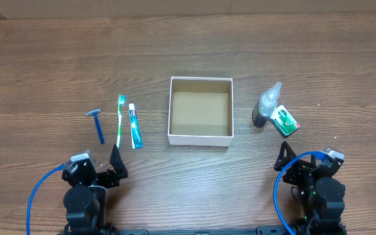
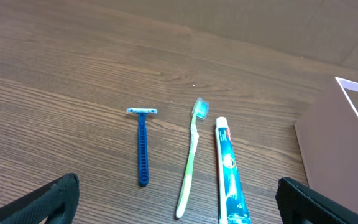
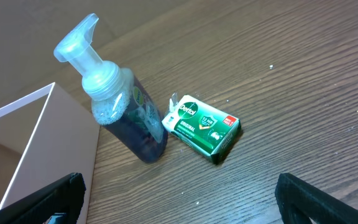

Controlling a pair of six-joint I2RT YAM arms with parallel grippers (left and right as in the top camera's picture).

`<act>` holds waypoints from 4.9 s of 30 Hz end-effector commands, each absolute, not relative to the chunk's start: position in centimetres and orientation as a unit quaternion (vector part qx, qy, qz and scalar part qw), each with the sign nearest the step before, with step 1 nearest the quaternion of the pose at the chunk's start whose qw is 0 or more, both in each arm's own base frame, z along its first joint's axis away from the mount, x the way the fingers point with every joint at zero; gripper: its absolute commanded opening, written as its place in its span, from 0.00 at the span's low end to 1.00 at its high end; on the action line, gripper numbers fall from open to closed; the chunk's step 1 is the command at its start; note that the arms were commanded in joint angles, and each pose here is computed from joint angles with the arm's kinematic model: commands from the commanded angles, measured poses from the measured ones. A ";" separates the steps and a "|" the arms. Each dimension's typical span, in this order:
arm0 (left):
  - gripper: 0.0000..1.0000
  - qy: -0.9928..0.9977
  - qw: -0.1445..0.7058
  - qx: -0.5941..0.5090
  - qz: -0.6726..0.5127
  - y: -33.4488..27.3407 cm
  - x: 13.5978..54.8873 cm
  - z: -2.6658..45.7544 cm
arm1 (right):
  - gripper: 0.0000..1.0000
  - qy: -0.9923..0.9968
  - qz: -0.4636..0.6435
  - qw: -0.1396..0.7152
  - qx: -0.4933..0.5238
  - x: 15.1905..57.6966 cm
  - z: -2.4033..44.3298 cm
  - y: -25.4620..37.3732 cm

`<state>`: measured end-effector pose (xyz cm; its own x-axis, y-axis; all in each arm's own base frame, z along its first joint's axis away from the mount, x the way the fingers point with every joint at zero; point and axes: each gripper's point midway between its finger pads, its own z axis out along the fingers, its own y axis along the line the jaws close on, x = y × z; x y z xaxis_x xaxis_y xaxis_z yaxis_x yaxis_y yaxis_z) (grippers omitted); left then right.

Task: Pack container

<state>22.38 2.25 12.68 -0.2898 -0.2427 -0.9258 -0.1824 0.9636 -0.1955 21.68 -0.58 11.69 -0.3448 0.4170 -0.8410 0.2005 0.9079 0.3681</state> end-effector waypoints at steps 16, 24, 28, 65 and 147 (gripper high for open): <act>1.00 0.801 0.586 -0.121 -0.030 1.9 22.5 12.7 | 1.00 0.815 0.100 0.539 0.187 21.7 11.3 -0.5; 1.00 0.801 0.586 -0.121 -0.030 1.9 22.5 12.7 | 1.00 0.815 0.100 0.539 0.187 21.7 11.3 -0.5; 1.00 0.801 0.586 -0.121 -0.030 1.9 22.5 12.7 | 1.00 0.815 0.100 0.539 0.187 21.7 11.3 -0.5; 1.00 0.801 0.586 -0.121 -0.030 1.9 22.5 12.7 | 1.00 0.778 0.162 0.589 0.147 22.9 14.9 1.5; 1.00 0.801 0.586 -0.121 -0.030 1.9 22.5 12.7 | 0.24 0.965 0.096 0.228 0.093 37.5 20.2 18.7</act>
<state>22.42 2.25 12.73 -0.2846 -0.2424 -0.9275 -0.1809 0.9637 -0.1964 35.67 18.62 22.31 -0.8841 0.1976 -0.4234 0.0910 0.9616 0.2588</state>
